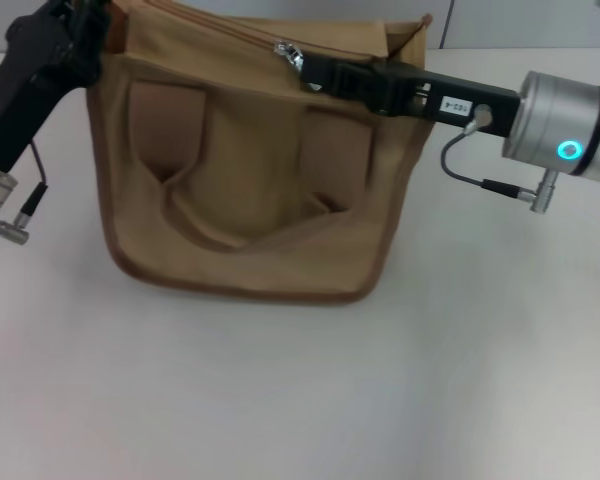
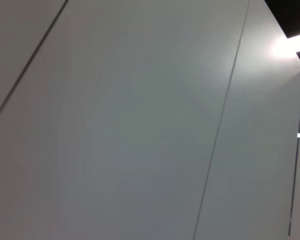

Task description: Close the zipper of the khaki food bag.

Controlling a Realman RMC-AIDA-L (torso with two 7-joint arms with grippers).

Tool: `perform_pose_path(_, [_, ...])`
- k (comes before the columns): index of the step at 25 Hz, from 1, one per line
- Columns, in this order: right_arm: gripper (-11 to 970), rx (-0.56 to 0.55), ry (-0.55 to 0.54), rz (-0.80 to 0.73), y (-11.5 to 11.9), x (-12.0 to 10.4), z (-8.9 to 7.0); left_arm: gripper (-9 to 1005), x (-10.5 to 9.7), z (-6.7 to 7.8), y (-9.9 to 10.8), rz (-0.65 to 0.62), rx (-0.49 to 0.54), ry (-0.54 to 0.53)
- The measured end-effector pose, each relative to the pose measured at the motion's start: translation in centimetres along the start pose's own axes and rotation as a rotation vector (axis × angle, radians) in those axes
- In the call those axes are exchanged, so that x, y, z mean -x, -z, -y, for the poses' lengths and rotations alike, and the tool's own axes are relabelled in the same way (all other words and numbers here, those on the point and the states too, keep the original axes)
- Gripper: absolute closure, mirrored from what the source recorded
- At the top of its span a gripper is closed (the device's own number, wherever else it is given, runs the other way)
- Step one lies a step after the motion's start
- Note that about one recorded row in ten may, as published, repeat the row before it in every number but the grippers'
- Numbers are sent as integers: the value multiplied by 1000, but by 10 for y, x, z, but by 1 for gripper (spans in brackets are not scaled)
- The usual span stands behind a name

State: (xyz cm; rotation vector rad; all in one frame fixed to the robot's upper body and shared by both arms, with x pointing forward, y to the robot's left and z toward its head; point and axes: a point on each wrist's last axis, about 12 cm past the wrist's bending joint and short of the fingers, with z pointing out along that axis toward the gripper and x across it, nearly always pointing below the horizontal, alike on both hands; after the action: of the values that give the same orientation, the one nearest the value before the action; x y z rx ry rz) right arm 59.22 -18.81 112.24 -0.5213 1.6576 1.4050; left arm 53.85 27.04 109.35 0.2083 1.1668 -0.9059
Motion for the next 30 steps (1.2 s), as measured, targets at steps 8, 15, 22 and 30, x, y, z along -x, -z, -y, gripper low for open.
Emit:
perform_pose_path(8, [959,-16,-11,44,17,0,1,917,7,-7,14,31,64,-14])
perform_pose_path(15, [960,-42,-27,80,28,-2,3,916,9,-10,27,41,108,-18])
perform_pose_path(22, [959,-39,-27,172,40,-2,1,915,7,-9,29,38,113,-16])
perform_pose_path(30, [850,-27,127,266,56,-16,-7,913,5,-3,34,22,81,-82])
